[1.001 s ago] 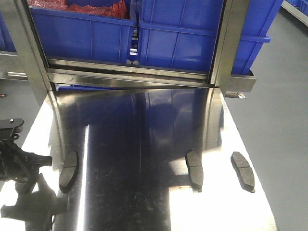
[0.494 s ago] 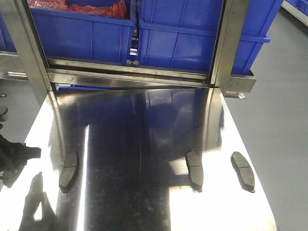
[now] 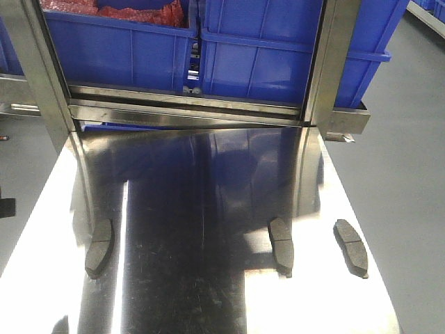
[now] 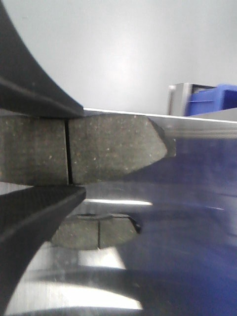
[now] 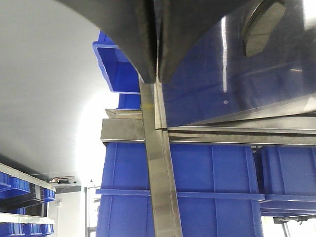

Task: Move and align brake pads A on conveyor

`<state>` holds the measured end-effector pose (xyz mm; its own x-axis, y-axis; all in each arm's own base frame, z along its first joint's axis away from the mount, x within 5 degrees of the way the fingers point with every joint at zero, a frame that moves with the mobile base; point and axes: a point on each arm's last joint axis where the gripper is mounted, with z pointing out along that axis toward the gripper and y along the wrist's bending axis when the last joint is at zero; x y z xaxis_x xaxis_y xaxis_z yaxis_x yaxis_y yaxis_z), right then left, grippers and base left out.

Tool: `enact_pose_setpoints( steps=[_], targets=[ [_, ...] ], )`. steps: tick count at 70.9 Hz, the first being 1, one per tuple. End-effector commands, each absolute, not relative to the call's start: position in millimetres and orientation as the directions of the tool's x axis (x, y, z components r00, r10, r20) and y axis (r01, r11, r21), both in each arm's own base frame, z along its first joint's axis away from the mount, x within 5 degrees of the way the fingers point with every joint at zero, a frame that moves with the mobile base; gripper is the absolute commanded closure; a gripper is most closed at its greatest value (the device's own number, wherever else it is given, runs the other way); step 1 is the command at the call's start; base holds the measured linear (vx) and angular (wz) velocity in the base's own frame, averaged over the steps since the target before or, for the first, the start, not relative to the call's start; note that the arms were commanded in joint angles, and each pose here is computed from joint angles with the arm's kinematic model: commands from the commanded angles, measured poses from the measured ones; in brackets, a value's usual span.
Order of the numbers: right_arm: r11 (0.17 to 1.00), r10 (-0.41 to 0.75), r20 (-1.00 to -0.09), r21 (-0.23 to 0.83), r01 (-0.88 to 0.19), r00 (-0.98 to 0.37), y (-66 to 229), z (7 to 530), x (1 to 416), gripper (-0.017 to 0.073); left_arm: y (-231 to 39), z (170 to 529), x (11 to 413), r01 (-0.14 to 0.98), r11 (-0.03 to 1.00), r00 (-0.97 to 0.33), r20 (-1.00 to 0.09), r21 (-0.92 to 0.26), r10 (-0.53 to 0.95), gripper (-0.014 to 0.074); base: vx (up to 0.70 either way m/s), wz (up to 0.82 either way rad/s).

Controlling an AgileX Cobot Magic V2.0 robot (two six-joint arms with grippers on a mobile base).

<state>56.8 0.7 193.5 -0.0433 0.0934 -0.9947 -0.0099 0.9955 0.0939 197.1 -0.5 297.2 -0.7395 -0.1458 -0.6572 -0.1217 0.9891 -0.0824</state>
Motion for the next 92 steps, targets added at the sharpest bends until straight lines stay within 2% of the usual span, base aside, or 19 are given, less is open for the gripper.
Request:
enact_pose_setpoints(
  steps=[1,18,92],
  targets=[
    [0.996,0.086,-0.996,0.086,-0.012,0.026,1,195,57,0.0568,-1,321,190,-0.097,0.991,-0.636,-0.760,-0.091,-0.132,0.0475,0.00,0.00],
    [0.996,0.086,-0.996,0.086,-0.012,0.026,1,195,57,0.0568,-1,331,179,-0.092,0.991,-0.595,-0.793,-0.098,-0.134,0.0475,0.00,0.00],
    [0.996,0.086,-0.996,0.086,-0.012,0.026,1,195,57,0.0568,-1,331,179,-0.092,0.991,-0.595,-0.793,-0.098,-0.134,0.0475,0.00,0.00]
  ],
)
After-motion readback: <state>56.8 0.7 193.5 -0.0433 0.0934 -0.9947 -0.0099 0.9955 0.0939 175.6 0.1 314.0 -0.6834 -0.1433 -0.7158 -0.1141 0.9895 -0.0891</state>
